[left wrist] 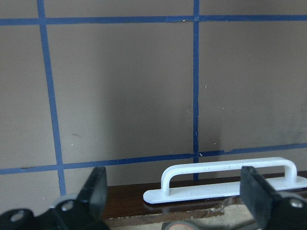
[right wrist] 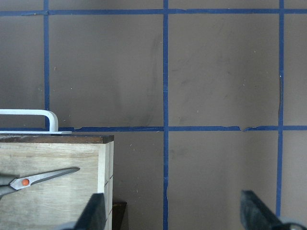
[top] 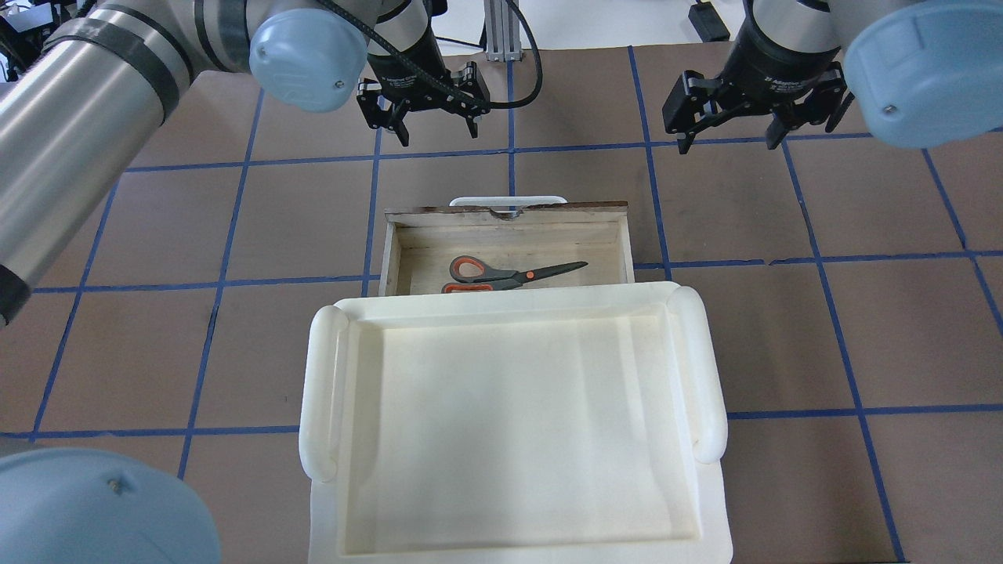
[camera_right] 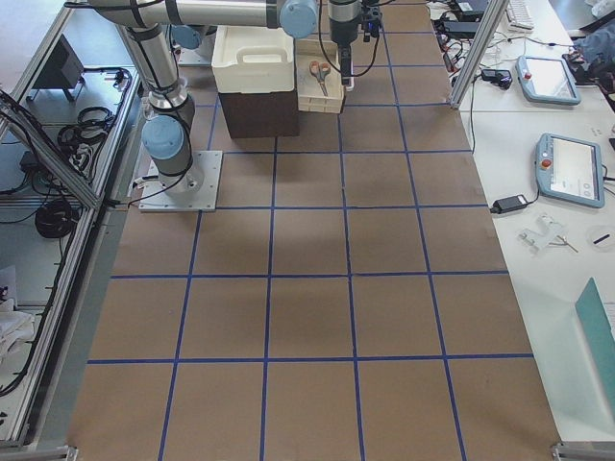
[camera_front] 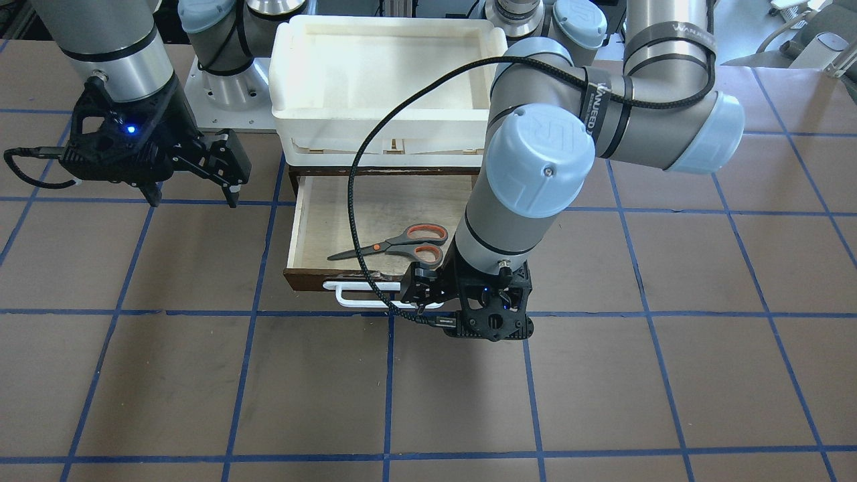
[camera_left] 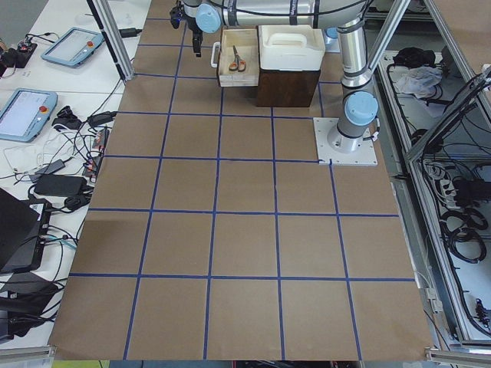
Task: Put scissors in drawer and close it
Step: 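Raise the right gripper away while moving the left gripper toward the drawer handle, then lower the left gripper onto the drawer's white handle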
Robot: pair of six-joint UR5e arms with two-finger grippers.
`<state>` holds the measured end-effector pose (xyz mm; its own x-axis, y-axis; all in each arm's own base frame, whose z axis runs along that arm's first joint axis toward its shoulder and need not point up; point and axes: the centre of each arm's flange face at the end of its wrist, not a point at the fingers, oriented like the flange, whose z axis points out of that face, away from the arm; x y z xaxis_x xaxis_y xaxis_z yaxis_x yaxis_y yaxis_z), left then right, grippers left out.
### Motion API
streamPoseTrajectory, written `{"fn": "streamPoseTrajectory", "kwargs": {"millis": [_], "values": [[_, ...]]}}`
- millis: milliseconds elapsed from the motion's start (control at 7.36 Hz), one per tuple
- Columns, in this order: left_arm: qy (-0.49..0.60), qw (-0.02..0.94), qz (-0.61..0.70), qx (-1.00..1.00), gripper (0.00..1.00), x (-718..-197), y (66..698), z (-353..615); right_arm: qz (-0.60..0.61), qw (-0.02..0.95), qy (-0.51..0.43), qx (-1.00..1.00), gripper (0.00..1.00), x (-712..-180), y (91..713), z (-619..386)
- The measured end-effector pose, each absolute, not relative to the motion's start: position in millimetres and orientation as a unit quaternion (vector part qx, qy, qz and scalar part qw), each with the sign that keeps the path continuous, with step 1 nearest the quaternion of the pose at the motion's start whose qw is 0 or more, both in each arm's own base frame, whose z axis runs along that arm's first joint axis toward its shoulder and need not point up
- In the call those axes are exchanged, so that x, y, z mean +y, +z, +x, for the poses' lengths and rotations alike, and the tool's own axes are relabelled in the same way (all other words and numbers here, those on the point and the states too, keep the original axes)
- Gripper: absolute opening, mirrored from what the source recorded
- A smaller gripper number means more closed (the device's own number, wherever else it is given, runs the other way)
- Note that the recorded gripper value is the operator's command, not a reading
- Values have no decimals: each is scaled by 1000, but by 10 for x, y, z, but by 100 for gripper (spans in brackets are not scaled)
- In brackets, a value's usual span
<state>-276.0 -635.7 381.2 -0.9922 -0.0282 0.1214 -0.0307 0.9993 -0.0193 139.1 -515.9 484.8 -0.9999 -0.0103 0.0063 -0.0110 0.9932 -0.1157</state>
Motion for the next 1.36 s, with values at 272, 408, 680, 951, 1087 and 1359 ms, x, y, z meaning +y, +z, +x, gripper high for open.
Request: {"fn": "streamPoseTrajectory", "kwargs": {"millis": [272, 408, 680, 951, 1087, 1359], "values": [[2, 61, 34, -998, 100, -6439, 3578, -2889, 5, 3, 59, -998, 100, -5169, 4844, 1376], [6, 66, 44, -997, 100, -6507, 3468, -2970, 4, 3, 58, -998, 100, -5170, 4843, 1374], [3, 60, 48, -997, 100, -6579, 3227, -3119, 7, 4, 61, -998, 100, -5175, 4850, 1371], [-4, 39, 41, -998, 100, -6552, 3060, -3233, 5, 4, 62, -998, 100, -5163, 4863, 1368], [-8, 35, 37, -999, 100, -6549, 2987, -3266, 4, 4, 62, -998, 100, -5160, 4868, 1368], [-16, 32, 17, -999, 100, -6548, 2862, -3311, 4, 4, 64, -998, 100, -5159, 4876, 1367]]}}
